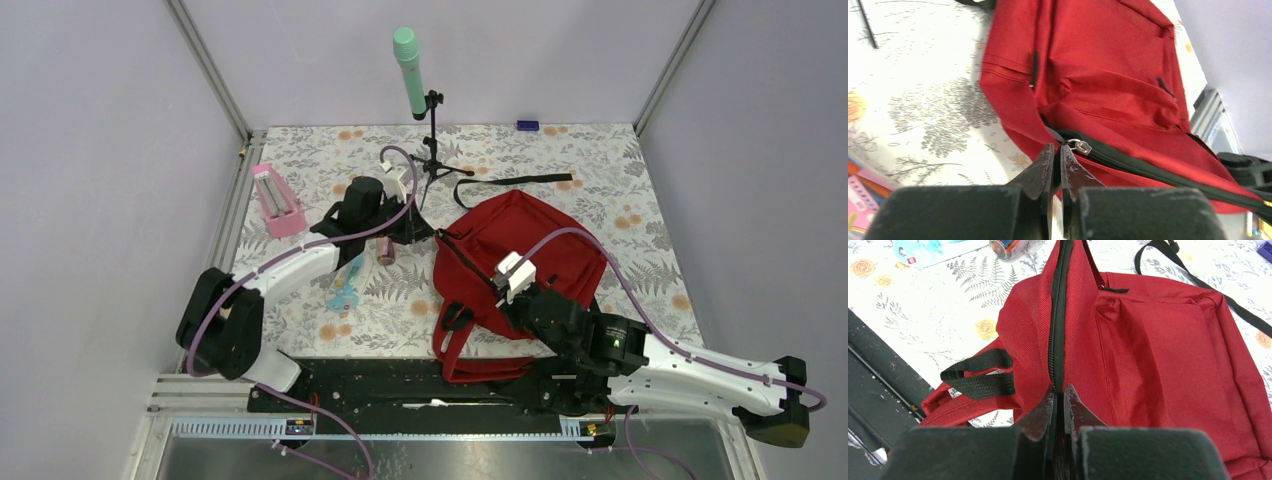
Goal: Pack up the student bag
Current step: Zip the student bag at the center of the board.
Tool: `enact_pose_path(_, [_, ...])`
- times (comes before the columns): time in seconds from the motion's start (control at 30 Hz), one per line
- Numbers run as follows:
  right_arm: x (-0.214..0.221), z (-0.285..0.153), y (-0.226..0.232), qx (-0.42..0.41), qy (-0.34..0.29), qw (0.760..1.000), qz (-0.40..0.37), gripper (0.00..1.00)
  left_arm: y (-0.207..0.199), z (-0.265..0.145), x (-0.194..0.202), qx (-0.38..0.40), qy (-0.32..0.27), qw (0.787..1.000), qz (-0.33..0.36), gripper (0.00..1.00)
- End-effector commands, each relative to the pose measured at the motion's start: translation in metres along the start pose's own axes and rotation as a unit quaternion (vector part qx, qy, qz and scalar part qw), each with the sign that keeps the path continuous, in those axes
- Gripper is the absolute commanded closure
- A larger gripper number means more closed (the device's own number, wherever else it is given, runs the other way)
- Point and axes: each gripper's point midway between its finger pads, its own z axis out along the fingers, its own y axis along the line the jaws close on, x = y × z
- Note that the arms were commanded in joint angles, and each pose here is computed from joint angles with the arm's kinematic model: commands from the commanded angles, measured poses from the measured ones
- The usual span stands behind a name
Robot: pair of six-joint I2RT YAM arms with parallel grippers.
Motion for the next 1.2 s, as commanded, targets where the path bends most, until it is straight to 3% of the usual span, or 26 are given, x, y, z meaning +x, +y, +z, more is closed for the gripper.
enact_pose_path(0.0, [-0.048,-0.014,-0.017,0.029,-0.072,0.996,0.040,1.00,0.033,0.009,-0.043,-0.042,-0.054,0.997,0.019,1.00])
enact_pose_path(0.47, [-0.113,-0.043,-0.034,0.031,-0.190,0.979,0.074,1.00,0.067,0.046,-0.060,-0.070,-0.055,0.995,0.032,1.00])
enact_pose_path(0.73, [-0.127,-0.055,-0.044,0.045,-0.207,0.974,0.074,1.00,0.096,0.044,-0.076,-0.109,-0.085,0.990,-0.006,1.00])
enact_pose_path(0.93, [-0.130,-0.056,-0.052,0.067,-0.211,0.972,0.082,1.00,0.106,0.051,-0.065,-0.115,-0.058,0.992,-0.017,1.00])
enact_pose_path(1.17, [-0.128,-0.058,-0.062,0.093,-0.213,0.968,0.090,1.00,0.127,0.031,-0.055,-0.147,-0.061,0.987,-0.029,1.00])
